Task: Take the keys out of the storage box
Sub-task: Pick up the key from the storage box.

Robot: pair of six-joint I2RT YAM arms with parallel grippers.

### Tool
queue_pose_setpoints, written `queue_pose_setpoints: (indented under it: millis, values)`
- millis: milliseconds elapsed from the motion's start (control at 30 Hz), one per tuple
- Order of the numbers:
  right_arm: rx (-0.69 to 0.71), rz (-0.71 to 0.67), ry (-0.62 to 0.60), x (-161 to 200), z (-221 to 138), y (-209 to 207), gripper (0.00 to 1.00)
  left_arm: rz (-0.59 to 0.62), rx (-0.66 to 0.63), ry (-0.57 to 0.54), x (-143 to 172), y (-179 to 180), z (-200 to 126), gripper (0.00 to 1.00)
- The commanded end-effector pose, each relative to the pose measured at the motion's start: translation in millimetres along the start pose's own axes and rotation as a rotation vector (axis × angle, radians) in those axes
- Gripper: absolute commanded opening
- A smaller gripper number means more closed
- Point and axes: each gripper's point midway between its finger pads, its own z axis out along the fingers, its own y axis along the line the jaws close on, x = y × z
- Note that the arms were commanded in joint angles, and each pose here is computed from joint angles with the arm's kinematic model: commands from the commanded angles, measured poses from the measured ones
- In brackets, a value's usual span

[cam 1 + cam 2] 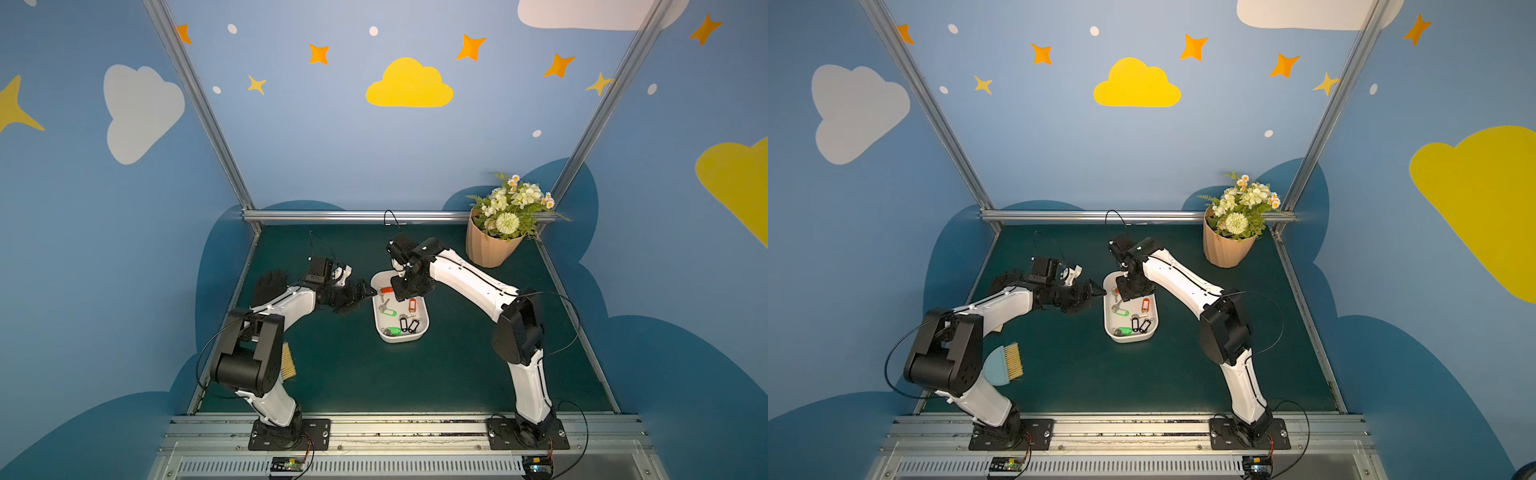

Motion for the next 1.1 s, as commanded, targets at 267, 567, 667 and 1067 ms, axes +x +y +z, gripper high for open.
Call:
queue_pose_setpoints:
  millis: [267, 567, 667, 1067]
  values:
    - [0.11, 0.13, 0.078, 6, 53, -11, 0.43, -0.026, 0.017, 0.111, 4, 5, 19, 0.84]
    - [0.2, 0.163, 0.102, 12, 64, -30, 0.43, -0.031, 0.011, 0.133, 3, 12, 27, 0.8]
    - [0.199, 0.182, 0.128, 18, 70, -31, 0.44, -0.033, 0.019, 0.138, 2, 12, 28, 0.8]
    - [0.197, 0.209, 0.186, 28, 90, -39, 0.44, -0.037, 0.031, 0.145, 2, 14, 31, 0.8]
